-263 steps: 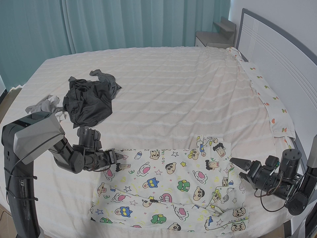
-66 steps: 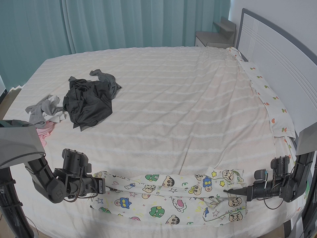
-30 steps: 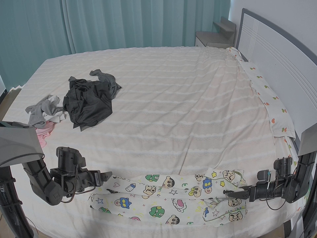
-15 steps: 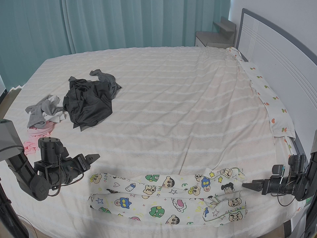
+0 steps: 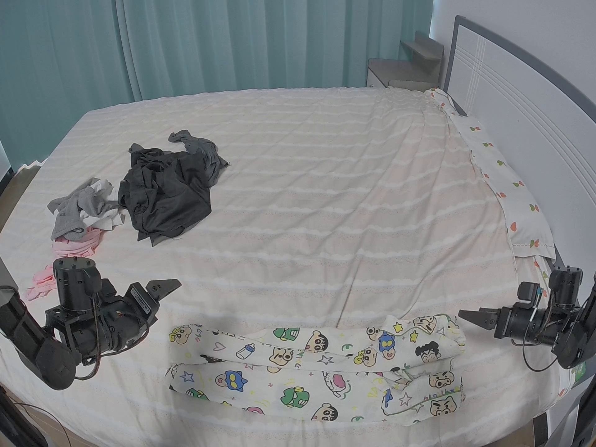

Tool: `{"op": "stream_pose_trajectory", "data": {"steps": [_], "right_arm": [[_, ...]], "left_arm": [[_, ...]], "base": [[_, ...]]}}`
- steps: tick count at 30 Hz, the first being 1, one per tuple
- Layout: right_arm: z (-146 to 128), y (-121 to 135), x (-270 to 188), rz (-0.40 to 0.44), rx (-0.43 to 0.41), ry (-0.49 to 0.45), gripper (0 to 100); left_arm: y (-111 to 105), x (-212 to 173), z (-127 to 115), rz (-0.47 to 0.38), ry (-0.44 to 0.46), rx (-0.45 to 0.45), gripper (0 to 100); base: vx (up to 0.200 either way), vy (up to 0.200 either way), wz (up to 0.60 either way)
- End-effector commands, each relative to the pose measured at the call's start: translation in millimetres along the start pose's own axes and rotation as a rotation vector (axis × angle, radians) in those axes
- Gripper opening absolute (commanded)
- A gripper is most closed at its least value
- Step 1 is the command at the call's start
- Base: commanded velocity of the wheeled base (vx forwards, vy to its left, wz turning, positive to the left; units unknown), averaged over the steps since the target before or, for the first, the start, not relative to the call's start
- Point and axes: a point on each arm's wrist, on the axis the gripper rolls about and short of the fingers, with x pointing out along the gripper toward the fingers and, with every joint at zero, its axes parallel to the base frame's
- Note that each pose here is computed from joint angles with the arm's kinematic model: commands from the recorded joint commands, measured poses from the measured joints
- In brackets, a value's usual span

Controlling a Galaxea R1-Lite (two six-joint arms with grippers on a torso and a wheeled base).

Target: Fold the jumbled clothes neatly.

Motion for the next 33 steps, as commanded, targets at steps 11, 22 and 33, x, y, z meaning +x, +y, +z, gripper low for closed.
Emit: {"op": "stream_pose_trajectory", "data": {"steps": [11, 22, 33], "right_arm": [[51, 48, 86, -0.106, -0.098, 0.105, 100], [56, 63, 119, -0.146, -0.237, 0.148, 100], [28, 73, 112, -0.111, -0.261, 0.181, 100]], "left_arm": [[9, -9, -14, 0.009, 0.08, -0.027, 100], [13, -12, -20, 0.008, 0.132, -0.03, 100], [13, -12, -26, 0.012, 0.158, -0.019, 100]], "base": [[-0.145, 0.0, 0.0], [0.0, 0.0, 0.0], [0.0, 0.0, 0.0]]}}
